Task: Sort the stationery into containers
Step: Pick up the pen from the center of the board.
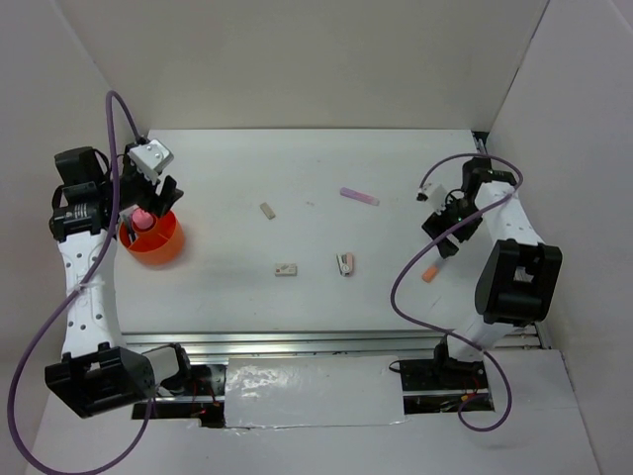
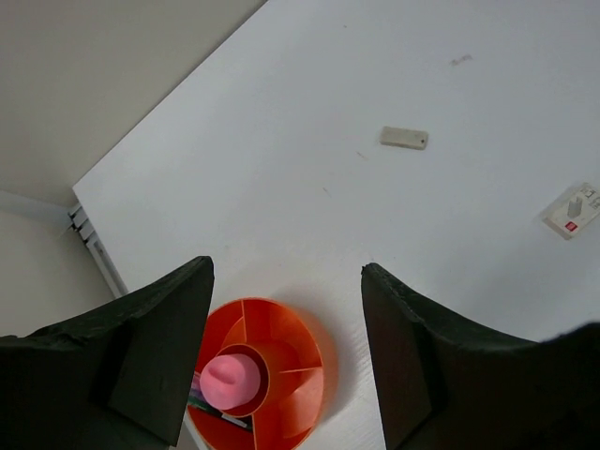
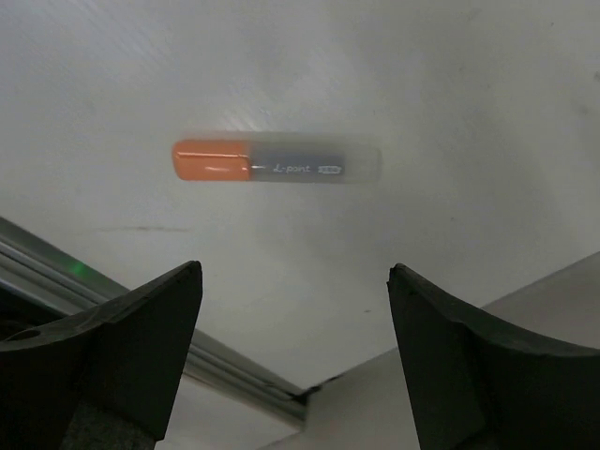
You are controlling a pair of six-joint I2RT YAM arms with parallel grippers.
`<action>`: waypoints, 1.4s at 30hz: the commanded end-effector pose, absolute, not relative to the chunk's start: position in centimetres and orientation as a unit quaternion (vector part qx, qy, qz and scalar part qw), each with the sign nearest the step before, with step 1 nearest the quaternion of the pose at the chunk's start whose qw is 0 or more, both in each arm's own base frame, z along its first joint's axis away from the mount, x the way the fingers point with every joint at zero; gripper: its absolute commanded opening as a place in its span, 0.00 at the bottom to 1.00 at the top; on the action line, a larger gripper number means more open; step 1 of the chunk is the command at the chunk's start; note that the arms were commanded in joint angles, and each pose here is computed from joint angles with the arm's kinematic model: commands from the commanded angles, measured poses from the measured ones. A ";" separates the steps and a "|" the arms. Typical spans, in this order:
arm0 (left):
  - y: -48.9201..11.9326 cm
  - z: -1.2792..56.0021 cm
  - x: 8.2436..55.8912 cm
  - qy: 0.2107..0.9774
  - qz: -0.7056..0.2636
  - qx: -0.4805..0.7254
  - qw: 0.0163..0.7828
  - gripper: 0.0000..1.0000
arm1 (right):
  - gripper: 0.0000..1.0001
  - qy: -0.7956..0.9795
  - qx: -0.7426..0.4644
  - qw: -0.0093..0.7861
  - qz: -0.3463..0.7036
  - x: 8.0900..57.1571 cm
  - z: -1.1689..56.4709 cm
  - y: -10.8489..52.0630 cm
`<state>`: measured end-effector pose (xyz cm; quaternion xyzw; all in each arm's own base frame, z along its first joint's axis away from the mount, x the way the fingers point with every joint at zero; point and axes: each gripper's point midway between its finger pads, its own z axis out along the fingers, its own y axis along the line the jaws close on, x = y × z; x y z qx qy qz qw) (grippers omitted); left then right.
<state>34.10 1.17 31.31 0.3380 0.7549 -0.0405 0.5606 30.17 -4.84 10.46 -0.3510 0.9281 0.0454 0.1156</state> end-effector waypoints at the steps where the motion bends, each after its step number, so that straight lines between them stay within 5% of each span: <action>1: -0.2 32.4 34.5 0.731 -0.072 0.363 0.573 0.76 | 0.87 0.841 -0.528 0.115 -0.002 29.9 11.3 -6.6; 20: -0.3 31.8 35.0 0.735 -0.076 0.348 0.577 0.76 | 0.88 0.701 -0.713 0.023 -0.003 31.3 5.6 -5.5; 34: -0.3 32.0 35.2 0.730 -0.074 0.347 0.584 0.75 | 0.77 0.663 -0.748 -0.018 0.005 30.5 1.4 -4.8; 37: -0.3 32.0 35.2 0.730 -0.073 0.346 0.586 0.76 | 0.70 0.659 -0.752 -0.017 -0.003 30.4 0.5 -4.8; 42: -0.3 32.0 35.4 0.729 -0.076 0.337 0.591 0.75 | 0.44 0.662 -0.749 0.002 -0.012 31.0 0.4 -4.5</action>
